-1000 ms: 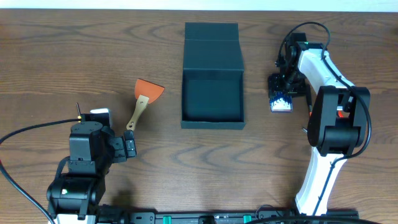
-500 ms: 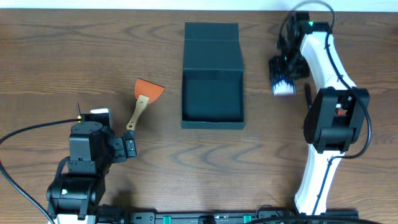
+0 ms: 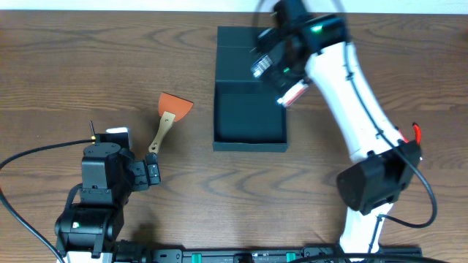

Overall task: Pack container
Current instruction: 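Carry the case with the right gripper into the black box and release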

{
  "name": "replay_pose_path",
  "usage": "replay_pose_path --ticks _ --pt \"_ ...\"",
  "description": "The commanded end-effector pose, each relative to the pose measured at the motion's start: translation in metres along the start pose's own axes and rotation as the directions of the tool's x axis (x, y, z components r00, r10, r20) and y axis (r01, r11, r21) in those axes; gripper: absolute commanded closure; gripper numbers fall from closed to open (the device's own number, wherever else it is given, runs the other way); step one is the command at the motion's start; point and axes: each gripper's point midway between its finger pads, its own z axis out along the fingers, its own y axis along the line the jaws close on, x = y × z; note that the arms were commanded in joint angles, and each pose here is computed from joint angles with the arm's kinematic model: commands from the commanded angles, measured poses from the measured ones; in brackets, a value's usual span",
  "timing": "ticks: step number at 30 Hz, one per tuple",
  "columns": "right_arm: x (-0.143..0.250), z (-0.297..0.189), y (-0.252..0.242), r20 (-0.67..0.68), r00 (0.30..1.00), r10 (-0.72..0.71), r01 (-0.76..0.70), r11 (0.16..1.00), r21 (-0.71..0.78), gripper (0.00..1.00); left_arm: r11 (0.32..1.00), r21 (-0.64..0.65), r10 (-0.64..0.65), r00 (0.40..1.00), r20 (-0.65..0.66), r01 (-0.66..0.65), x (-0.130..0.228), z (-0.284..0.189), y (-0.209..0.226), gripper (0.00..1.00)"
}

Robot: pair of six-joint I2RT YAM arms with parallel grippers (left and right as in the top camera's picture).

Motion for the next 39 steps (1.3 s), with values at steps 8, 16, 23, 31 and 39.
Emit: replay_pose_path --ticks 8,16,23,31,39 --pt "-0.029 0.040 0.055 0.008 0.925 -0.379 0.379 0.924 -0.058 0.94 1.000 0.001 -0.005 1.000 0.022 0.005 -0.008 -0.005 -0.001 0.01" --pt "-0.014 0.090 0.048 -0.032 0.924 -0.380 0.369 0.911 -0.184 0.90 1.000 0.001 -0.005 1.000 0.022 0.005 -0.008 -0.005 -0.001 0.02" --pt "-0.002 0.133 0.044 -0.074 0.916 -0.393 0.364 0.896 -0.253 0.81 1.000 0.001 -0.005 1.000 0.022 0.005 -0.008 -0.005 -0.001 0.02" --pt "0.011 0.163 0.049 -0.131 0.914 -0.383 0.332 0.894 -0.300 0.56 1.000 0.001 -0.005 1.000 0.022 0.005 -0.008 -0.005 -0.001 0.01" --pt "0.014 0.162 0.048 -0.173 0.939 -0.297 0.241 0.928 -0.286 0.01 1.000 0.001 -0.005 1.000 0.022 0.005 -0.008 -0.005 -0.001 0.01"
